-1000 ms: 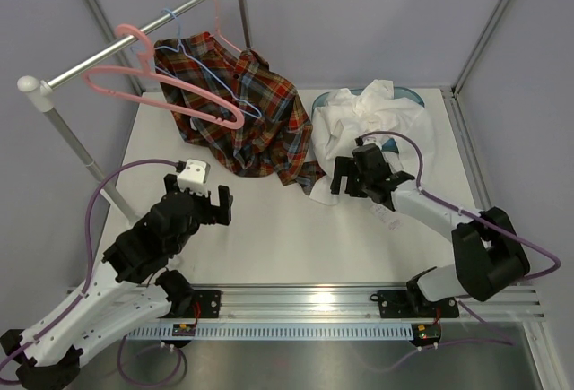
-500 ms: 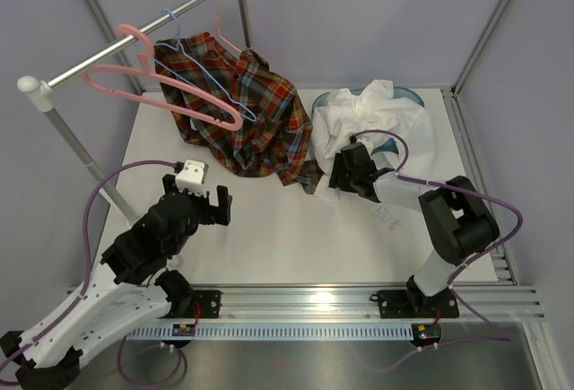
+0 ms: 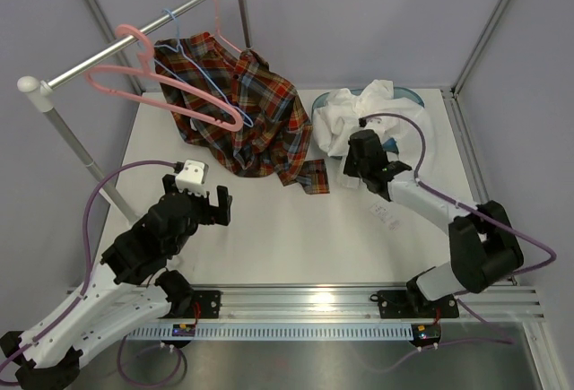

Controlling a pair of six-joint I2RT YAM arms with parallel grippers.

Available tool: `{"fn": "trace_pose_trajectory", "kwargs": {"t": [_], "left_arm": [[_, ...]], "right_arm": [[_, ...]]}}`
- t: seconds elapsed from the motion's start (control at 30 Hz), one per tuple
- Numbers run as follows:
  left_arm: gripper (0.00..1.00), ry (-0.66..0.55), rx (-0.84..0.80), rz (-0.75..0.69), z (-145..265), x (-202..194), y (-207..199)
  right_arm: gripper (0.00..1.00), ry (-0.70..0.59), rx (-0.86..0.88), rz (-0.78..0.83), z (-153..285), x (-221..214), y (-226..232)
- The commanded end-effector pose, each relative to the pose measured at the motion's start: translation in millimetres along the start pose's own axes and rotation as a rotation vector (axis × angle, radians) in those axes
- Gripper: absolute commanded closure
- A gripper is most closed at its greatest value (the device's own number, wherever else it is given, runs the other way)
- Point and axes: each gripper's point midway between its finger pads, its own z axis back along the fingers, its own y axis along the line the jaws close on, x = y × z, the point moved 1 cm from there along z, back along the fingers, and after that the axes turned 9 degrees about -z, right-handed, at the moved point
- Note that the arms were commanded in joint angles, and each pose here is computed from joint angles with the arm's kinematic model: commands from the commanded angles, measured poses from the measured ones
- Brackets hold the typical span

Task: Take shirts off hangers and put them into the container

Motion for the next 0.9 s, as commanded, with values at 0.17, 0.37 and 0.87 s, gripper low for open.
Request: {"fn": "trace_pose_trajectory", "kwargs": {"t": [0.17,0.37,0.87], "left_arm": [[0.01,-0.021,0.006,0.010,-2,6,1],[0.01,-0.029,0.012,0.015,0,6,3],[0.01,-0.012,0.005,0.002,-4,5,1]], "right_arm": [[1.00,-0.369,-0.007,-0.020,88,179,53],[1.00,-0.438,-0.101,-0.062,65,246,49],[1.00,0.012,-0.290,-0.186,-101,149,-50]]}}
